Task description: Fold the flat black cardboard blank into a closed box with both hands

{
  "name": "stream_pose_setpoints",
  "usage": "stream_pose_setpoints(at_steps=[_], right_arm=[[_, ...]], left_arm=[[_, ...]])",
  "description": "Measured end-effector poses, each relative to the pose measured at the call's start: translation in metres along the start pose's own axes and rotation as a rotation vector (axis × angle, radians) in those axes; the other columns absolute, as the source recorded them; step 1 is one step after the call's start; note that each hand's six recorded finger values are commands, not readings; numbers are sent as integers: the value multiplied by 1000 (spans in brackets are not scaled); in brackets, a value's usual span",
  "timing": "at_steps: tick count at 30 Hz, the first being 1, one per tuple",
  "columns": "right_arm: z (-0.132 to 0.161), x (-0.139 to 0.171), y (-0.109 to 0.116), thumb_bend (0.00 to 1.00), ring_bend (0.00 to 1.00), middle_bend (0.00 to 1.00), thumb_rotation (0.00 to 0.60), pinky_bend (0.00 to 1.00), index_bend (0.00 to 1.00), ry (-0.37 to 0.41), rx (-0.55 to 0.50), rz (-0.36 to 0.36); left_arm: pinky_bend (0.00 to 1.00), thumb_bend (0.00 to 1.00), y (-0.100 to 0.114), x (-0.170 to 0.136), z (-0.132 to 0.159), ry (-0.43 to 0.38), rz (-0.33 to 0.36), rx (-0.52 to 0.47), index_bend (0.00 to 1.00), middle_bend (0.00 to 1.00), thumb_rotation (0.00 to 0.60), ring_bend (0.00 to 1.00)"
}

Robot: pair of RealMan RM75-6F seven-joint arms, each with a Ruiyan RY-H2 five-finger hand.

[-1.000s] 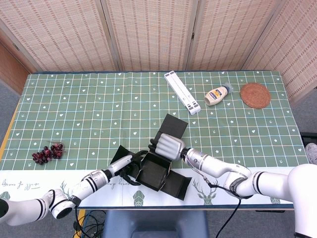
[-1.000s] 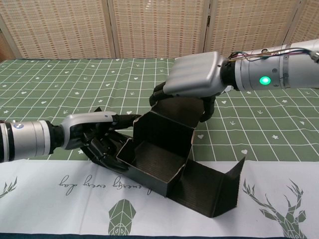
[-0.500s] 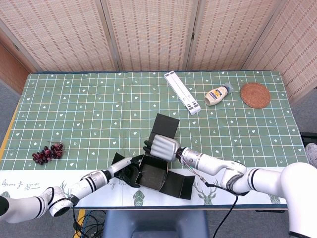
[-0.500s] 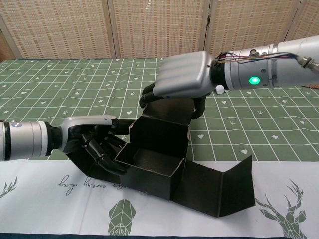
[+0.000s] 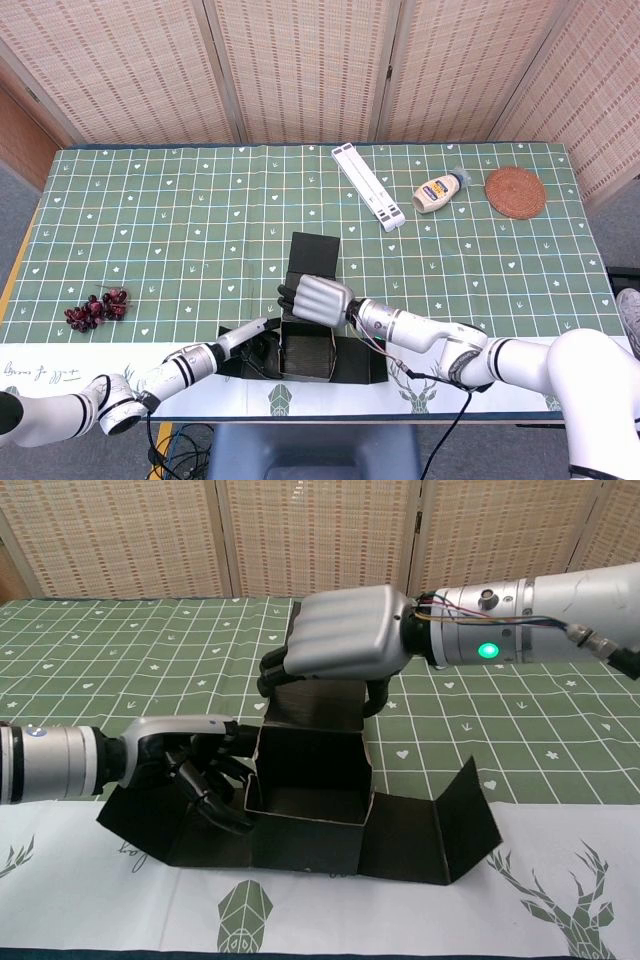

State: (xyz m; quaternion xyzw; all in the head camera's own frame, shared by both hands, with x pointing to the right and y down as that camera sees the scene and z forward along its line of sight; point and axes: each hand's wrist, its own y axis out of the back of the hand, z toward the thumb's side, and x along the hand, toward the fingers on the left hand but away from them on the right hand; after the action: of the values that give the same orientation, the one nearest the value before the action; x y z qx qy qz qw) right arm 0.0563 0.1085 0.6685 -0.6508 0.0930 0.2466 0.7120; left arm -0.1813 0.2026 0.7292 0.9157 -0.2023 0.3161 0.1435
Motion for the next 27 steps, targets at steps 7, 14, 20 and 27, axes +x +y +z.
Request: stream_pose_setpoints(at_steps=[7, 14, 20, 27], right_arm=[[3, 2, -3, 339, 780, 173, 600, 1000, 0, -15, -15, 2], [5, 7, -3, 338, 751, 43, 600, 1000, 0, -33, -72, 6], [4, 13, -3, 339, 748, 29, 600, 1000, 0, -56, -120, 2], [6, 18, -3, 338, 748, 28, 600, 1000, 0, -59, -172, -4]], left_arm=[[777, 63, 0, 0, -1, 1, 5, 2, 211, 211, 600, 494], [777, 63, 1, 0, -1, -3, 15, 15, 225, 219, 600, 494], [777, 63, 0, 0, 0, -4, 18, 16, 232, 220, 600, 494], [777, 63, 0, -1, 2, -11, 23, 30, 236, 224, 600, 495]])
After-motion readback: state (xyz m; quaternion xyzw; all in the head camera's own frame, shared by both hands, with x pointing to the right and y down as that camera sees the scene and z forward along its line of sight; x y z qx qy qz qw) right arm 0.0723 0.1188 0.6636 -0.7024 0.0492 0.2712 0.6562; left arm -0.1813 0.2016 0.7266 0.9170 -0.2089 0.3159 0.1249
